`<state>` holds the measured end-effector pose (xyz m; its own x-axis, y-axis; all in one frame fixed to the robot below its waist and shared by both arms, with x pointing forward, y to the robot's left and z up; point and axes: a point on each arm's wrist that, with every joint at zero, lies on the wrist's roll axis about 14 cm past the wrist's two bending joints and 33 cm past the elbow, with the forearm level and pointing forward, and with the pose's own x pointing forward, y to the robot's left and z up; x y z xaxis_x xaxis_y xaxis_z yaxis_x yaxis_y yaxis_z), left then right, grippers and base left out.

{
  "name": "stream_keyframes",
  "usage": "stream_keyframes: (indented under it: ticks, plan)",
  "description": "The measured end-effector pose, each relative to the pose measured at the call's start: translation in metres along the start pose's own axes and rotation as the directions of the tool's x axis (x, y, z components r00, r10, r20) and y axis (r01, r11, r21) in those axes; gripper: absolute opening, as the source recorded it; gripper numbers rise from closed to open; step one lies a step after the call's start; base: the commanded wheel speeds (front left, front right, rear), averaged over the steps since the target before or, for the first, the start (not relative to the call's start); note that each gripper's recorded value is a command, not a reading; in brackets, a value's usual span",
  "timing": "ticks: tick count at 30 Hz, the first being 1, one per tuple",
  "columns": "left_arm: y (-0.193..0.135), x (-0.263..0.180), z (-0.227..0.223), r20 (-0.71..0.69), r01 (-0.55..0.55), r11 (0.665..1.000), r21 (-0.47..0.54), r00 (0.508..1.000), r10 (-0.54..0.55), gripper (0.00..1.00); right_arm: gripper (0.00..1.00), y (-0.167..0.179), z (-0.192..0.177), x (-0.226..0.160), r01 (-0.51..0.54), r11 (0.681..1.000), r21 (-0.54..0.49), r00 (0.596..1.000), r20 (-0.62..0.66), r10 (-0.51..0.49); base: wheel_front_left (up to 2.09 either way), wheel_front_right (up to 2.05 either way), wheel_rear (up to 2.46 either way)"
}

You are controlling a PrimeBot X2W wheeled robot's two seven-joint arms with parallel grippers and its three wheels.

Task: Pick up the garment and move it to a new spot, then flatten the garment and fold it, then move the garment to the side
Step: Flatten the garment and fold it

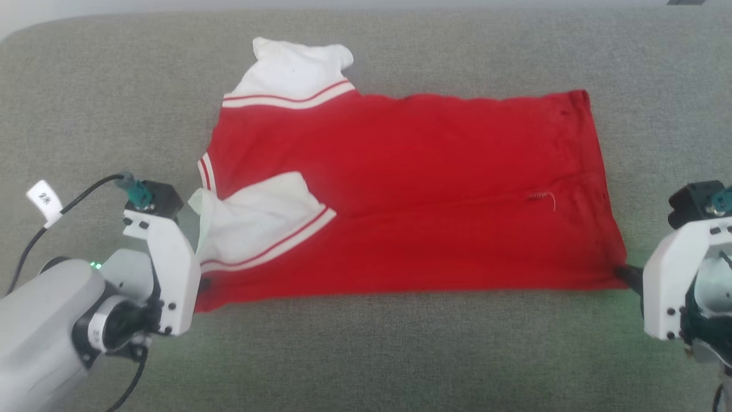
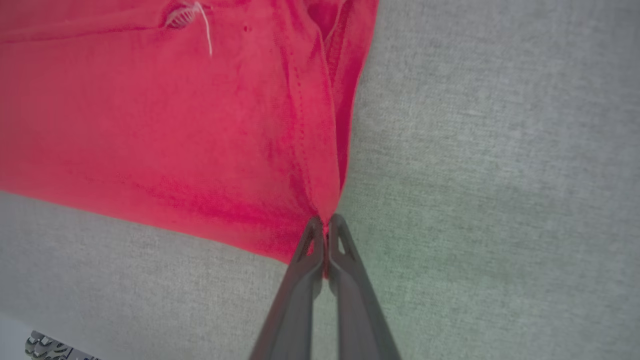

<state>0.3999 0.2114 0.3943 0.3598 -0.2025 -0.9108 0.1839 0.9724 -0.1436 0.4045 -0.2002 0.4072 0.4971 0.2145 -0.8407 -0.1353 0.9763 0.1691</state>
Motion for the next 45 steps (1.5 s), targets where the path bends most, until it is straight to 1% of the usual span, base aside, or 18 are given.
stream_keyframes:
  ticks: [7,12,14,17,18,19,20,21,22,23,27,31,34,38,41,45]
  plan:
    - [-0.008,-0.018,-0.024,-0.047,-0.016,1.0,0.004,0.999,0.016,0.0,0.0,0.005,-0.02,-0.016,-0.01,1.0,-0.001,0.999,-0.049,0.01,0.0,0.0,0.0]
    - [-0.011,-0.016,-0.04,-0.073,-0.013,1.0,-0.013,0.997,0.012,0.0,0.0,0.009,-0.042,-0.015,-0.016,0.999,0.041,0.996,-0.091,0.02,0.0,0.0,0.0]
    - [-0.01,-0.014,-0.042,-0.074,-0.014,1.0,-0.015,0.997,0.013,0.0,0.0,0.011,-0.044,-0.013,-0.018,0.999,0.047,0.996,-0.09,0.023,0.0,0.0,0.0]
    - [-0.011,-0.003,-0.047,-0.08,-0.002,0.998,-0.059,0.997,-0.002,0.0,0.0,0.019,-0.053,-0.006,-0.051,0.993,0.107,0.993,-0.097,0.061,0.0,0.0,0.0]
    - [-0.01,0.0,-0.049,-0.089,-0.003,0.998,-0.066,0.996,-0.003,0.1,0.0,0.02,-0.056,-0.004,-0.053,0.991,0.119,0.993,-0.1,0.065,0.0,0.0,0.0]
    - [-0.009,0.002,-0.05,-0.095,-0.003,0.997,-0.075,0.995,-0.005,0.28,0.0,0.018,-0.057,-0.002,-0.046,0.992,0.12,0.993,-0.104,0.059,0.0,0.0,0.0]
    - [-0.008,0.005,-0.052,-0.099,-0.002,0.997,-0.079,0.995,-0.006,0.36,0.15,0.017,-0.059,0.0,-0.037,0.992,0.118,0.993,-0.109,0.05,0.0,0.0,0.0]
    - [-0.009,0.007,-0.051,-0.098,0.003,0.997,-0.082,0.995,-0.011,0.48,0.33,0.017,-0.059,0.002,-0.034,0.993,0.114,0.993,-0.107,0.046,0.0,0.0,0.0]
    - [-0.009,0.009,-0.051,-0.1,0.006,0.996,-0.088,0.995,-0.015,1.0,0.85,0.017,-0.059,0.004,-0.035,0.992,0.118,0.993,-0.11,0.048,0.0,0.0,0.0]
    - [-0.007,0.011,-0.051,-0.099,0.005,0.996,-0.094,0.995,-0.015,1.0,1.0,0.017,-0.059,0.006,-0.039,0.992,0.123,0.993,-0.107,0.053,0.0,0.0,0.0]
    - [-0.006,0.008,-0.044,-0.084,0.004,0.995,-0.095,0.996,-0.012,1.0,1.0,0.019,-0.053,0.008,-0.048,0.994,0.101,0.995,-0.08,0.056,0.0,0.0,0.0]
    - [0.005,-0.007,-0.034,-0.056,-0.042,0.997,-0.062,0.998,0.039,1.0,1.0,0.014,-0.044,0.001,-0.034,0.997,0.069,0.999,-0.039,0.036,0.0,0.0,0.0]
    - [0.014,-0.025,-0.018,-0.011,-0.082,0.996,-0.019,0.997,0.082,1.0,1.0,0.009,-0.032,-0.01,-0.017,0.998,0.059,1.0,0.026,0.015,0.0,0.0,0.0]
    - [0.013,-0.047,0.008,0.06,-0.105,0.994,0.032,0.993,0.103,1.0,1.0,0.005,-0.01,-0.028,-0.004,0.999,0.045,0.989,0.148,-0.003,0.0,0.0,0.0]
    - [0.012,-0.057,0.031,0.116,-0.119,0.991,0.068,0.987,0.111,1.0,1.0,0.006,0.013,-0.044,-0.003,0.999,0.033,0.961,0.277,-0.006,0.0,0.0,0.0]
    - [0.006,-0.061,0.068,0.207,-0.125,0.985,0.123,0.974,0.098,1.0,1.0,0.012,0.045,-0.067,0.001,1.0,-0.004,0.891,0.455,0.001,0.0,0.0,0.0]
